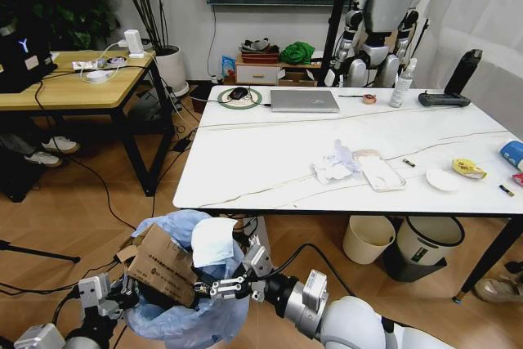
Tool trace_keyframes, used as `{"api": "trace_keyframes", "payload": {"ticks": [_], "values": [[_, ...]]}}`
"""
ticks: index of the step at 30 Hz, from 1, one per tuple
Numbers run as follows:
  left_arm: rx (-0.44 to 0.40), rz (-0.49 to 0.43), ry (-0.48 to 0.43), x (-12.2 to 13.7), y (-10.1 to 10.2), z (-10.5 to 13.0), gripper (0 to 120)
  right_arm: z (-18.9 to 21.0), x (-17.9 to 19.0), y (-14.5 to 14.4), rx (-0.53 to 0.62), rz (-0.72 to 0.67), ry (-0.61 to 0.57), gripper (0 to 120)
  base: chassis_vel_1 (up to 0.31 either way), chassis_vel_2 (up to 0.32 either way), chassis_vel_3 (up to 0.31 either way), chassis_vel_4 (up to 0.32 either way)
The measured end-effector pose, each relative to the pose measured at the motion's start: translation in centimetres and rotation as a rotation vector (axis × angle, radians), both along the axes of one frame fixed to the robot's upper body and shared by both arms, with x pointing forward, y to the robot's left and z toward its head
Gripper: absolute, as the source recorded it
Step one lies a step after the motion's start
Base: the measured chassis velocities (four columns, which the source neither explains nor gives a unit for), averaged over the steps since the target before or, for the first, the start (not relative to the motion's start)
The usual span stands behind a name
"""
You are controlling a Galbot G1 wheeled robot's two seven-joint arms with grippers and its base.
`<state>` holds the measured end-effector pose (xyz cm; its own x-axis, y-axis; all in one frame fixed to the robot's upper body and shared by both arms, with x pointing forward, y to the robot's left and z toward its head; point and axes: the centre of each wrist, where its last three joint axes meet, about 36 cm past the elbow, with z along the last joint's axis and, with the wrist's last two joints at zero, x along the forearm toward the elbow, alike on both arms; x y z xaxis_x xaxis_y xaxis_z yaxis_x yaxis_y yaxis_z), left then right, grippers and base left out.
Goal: Pick up the trash bin and place the trash from the table into it.
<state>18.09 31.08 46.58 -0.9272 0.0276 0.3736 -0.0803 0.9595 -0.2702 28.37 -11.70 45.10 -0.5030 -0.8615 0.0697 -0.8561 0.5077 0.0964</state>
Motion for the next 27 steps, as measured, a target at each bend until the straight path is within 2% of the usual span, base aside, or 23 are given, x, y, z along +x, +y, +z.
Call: {"api": "trace_keyframes", "payload": {"ticks": [7, 13, 17, 20, 21, 26, 27], "values": [[0.002, 0.002, -0.002, 0.0, 0.1, 0.1, 0, 0.8, -1.0, -0.2, -0.011, 0.005, 0.051, 100, 0.0, 0.0, 0.0, 0.0], [0.0, 0.001, -0.005, 0.0, -0.1, 0.2, 0, 1.4, 0.6, -0.8, -0.051, -0.092, 0.036, 100, 0.0, 0.0, 0.0, 0.0], [-0.003, -0.003, -0.004, 0.1, -0.1, -0.1, 0, 3.0, 3.8, -2.4, -0.094, -0.267, 0.007, 100, 0.0, 0.0, 0.0, 0.0], [-0.006, -0.013, -0.004, 0.4, -0.2, -0.4, 0, 4.6, 6.7, -5.1, -0.135, -0.444, 0.01, 100, 0.0, 0.0, 0.0, 0.0], [-0.006, -0.013, -0.004, 0.4, -0.2, -0.4, 0, 4.6, 6.7, -5.1, -0.135, -0.444, 0.01, 100, 0.0, 0.0, 0.0, 0.0], [0.004, -0.043, -0.017, 0.8, -0.3, -0.6, 0, 5.9, 10.4, -10.4, -0.162, -0.671, 0.067, 100, 0.0, 0.0, 0.0, 0.0], [0.004, -0.043, -0.017, 0.8, -0.3, -0.6, 0, 5.9, 10.4, -10.4, -0.162, -0.671, 0.067, 100, 0.0, 0.0, 0.0, 0.0]]}}
